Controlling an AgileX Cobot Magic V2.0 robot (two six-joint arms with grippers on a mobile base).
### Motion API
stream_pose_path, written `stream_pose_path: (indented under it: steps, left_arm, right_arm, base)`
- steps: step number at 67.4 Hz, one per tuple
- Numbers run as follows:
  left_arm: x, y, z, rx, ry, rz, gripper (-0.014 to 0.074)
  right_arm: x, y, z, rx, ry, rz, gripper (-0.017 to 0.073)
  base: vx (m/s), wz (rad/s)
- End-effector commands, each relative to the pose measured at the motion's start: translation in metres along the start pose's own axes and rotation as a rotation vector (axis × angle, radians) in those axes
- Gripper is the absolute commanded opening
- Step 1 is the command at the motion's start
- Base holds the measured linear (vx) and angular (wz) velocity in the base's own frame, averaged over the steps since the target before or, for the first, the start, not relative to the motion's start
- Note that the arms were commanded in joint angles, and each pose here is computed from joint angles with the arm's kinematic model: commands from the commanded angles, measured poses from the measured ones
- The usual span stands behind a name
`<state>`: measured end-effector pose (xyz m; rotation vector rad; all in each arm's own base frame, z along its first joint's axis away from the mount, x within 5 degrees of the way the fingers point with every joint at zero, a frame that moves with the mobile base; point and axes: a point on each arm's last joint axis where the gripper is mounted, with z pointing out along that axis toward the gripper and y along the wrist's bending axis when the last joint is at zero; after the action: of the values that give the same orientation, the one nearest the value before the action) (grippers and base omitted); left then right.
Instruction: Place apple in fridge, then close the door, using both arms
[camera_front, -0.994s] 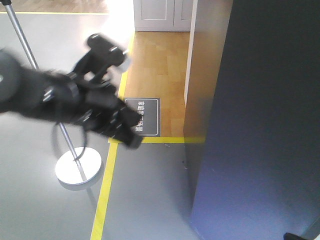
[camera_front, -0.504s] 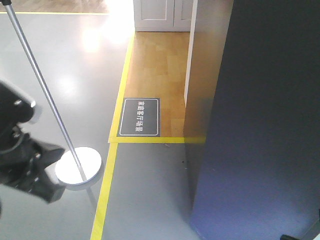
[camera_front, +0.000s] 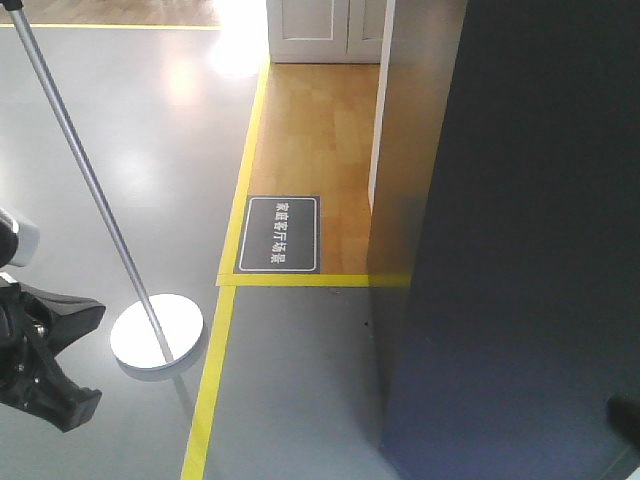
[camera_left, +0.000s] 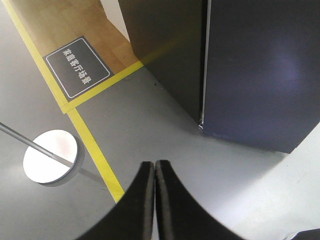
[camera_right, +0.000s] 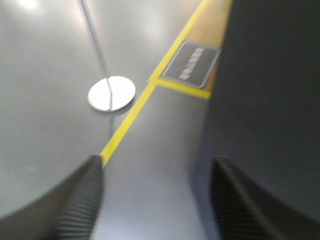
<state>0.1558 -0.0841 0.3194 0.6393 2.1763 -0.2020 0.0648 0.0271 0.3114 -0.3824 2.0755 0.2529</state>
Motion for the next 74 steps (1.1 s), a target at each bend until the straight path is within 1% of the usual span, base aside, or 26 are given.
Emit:
stream_pose_path:
  steps: [1,5,9,13,20,27,33,37,42,47,49,54,57,59,64,74]
  left_arm:
    - [-0.011,0.000,-0.007,-0.002,-0.091,-0.009,-0.0006]
    - [-0.011,0.000,-0.007,-0.002,-0.091,-0.009,-0.0006]
    - [-0.011,0.000,-0.007,-0.002,-0.091,-0.009,-0.0006]
    - [-0.011,0.000,-0.007,-0.002,-0.091,-0.009,-0.0006]
    - [-0.011,0.000,-0.007,-0.002,-0.091,-0.009,-0.0006]
    - [-0.011,0.000,-0.007,-0.002,-0.091,-0.009,-0.0006]
    - [-0.011,0.000,-0.007,-0.002,-0.091,-0.009,-0.0006]
    - [-0.011,0.000,-0.007,-0.002,-0.091,-0.009,-0.0006]
    - [-0.011,0.000,-0.007,-0.002,-0.091,-0.009,-0.0006]
    - [-0.011,0.000,-0.007,-0.002,-0.091,-0.009,-0.0006]
    - [-0.011,0.000,-0.007,-0.002,-0.091,-0.009,-0.0006]
    - [-0.011,0.000,-0.007,-0.002,-0.091,-0.009,-0.0006]
    - [-0.011,0.000,-0.007,-0.002,-0.091,-0.009,-0.0006]
    - [-0.011,0.000,-0.007,-0.002,-0.091,-0.009,-0.0006]
    - [-0.011,0.000,-0.007,-0.002,-0.091,-0.009,-0.0006]
    - [-0.011,0.000,-0.007,-0.002,-0.091,-0.009,-0.0006]
  right_arm:
    - [-0.017,-0.005,0.003,0.056,-0.094,-0.007,0.0230]
    - [-0.020,-0.007,0.010,0.078,-0.076,-0.012,0.0131]
    - [-0.022,-0.009,0.017,0.093,-0.062,-0.031,0.0043]
    - [-0.025,-0.010,0.026,0.101,-0.040,-0.045,-0.0017]
    - [-0.028,-0.010,0.041,0.098,-0.011,-0.051,-0.0010]
    - [-0.033,-0.010,0.056,0.096,0.045,-0.026,-0.0010]
    - [-0.041,-0.012,0.069,0.111,0.090,-0.044,-0.0008]
    - [-0.048,-0.016,0.077,0.149,0.125,-0.064,-0.0006]
    - [-0.057,-0.026,0.086,0.216,0.164,-0.017,-0.0003]
    - [-0.066,-0.043,0.091,0.291,0.170,0.030,-0.0003]
    - [-0.069,-0.049,0.093,0.313,0.173,0.039,-0.0003]
    - [-0.076,-0.064,0.094,0.353,0.166,0.060,-0.0003]
    - [-0.081,-0.072,0.091,0.375,0.155,0.090,-0.0003]
    - [-0.082,-0.076,0.091,0.384,0.151,0.097,-0.0003]
    - [-0.089,-0.090,0.083,0.434,0.098,0.138,-0.0003]
    - [-0.101,-0.111,0.069,0.534,-0.007,0.174,-0.0003]
  base:
    - [0.00,0.00]
    - [0.00,0.00]
    - [0.00,0.00]
    - [0.00,0.00]
    - [0.00,0.00]
    - [0.00,0.00]
    - [0.00,0.00]
    - [0.00,0.00]
    - [0.00,0.00]
    - [0.00,0.00]
    - [0.00,0.00]
    - [0.00,0.00]
    - [0.00,0.00]
    - [0.00,0.00]
    - [0.00,0.00]
    - [0.00,0.00]
